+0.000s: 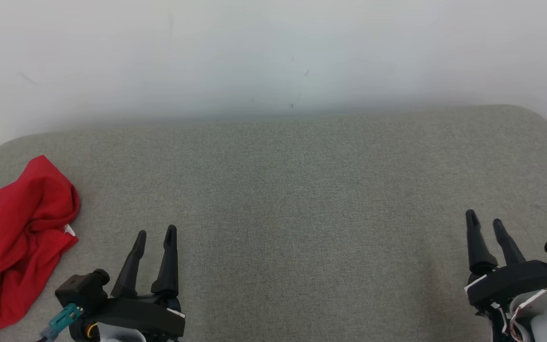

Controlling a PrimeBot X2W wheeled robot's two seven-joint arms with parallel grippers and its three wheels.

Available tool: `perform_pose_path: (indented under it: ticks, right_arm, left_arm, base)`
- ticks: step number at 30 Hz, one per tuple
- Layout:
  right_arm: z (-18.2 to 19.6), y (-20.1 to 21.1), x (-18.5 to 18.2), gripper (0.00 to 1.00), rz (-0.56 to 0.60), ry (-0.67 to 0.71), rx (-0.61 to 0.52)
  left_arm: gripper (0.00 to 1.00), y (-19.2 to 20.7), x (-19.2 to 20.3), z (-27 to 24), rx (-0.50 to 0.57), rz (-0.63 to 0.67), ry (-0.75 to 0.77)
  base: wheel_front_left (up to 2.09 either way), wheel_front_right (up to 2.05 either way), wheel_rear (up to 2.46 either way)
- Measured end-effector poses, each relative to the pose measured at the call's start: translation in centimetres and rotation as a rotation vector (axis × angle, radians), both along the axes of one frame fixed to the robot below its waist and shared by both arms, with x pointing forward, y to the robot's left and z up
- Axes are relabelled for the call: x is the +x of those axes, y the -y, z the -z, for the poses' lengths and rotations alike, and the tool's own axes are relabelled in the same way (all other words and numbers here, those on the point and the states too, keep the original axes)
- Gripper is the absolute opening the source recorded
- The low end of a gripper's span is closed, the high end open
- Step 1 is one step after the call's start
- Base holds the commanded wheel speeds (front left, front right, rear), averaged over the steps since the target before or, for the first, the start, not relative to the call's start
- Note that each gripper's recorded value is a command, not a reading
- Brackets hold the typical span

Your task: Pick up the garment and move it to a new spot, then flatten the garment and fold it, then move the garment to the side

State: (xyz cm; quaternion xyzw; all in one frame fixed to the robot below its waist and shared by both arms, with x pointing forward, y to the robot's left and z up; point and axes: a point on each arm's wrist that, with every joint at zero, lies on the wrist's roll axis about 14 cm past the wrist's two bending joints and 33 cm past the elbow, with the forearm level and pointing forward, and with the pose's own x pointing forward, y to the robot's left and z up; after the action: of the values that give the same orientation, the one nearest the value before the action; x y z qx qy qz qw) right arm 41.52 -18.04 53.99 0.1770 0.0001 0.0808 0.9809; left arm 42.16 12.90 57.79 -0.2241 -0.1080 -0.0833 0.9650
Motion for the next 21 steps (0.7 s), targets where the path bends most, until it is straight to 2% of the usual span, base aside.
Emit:
perform_pose_path:
  ticks: [16,21]
  right_arm:
    - [1.2,-4.0,-1.1,1.00,-0.083,0.029,-0.103]
    - [0.1,-5.7,-1.4,1.00,-0.122,0.091,-0.147]
  left_arm:
    - [1.00,-1.3,-0.3,1.1,0.138,-0.070,-0.016]
    - [1.00,-2.2,-0.6,1.3,0.196,-0.116,-0.015]
  base:
    - [0.00,0.00,0.00]
    - [0.00,0.00,0.00]
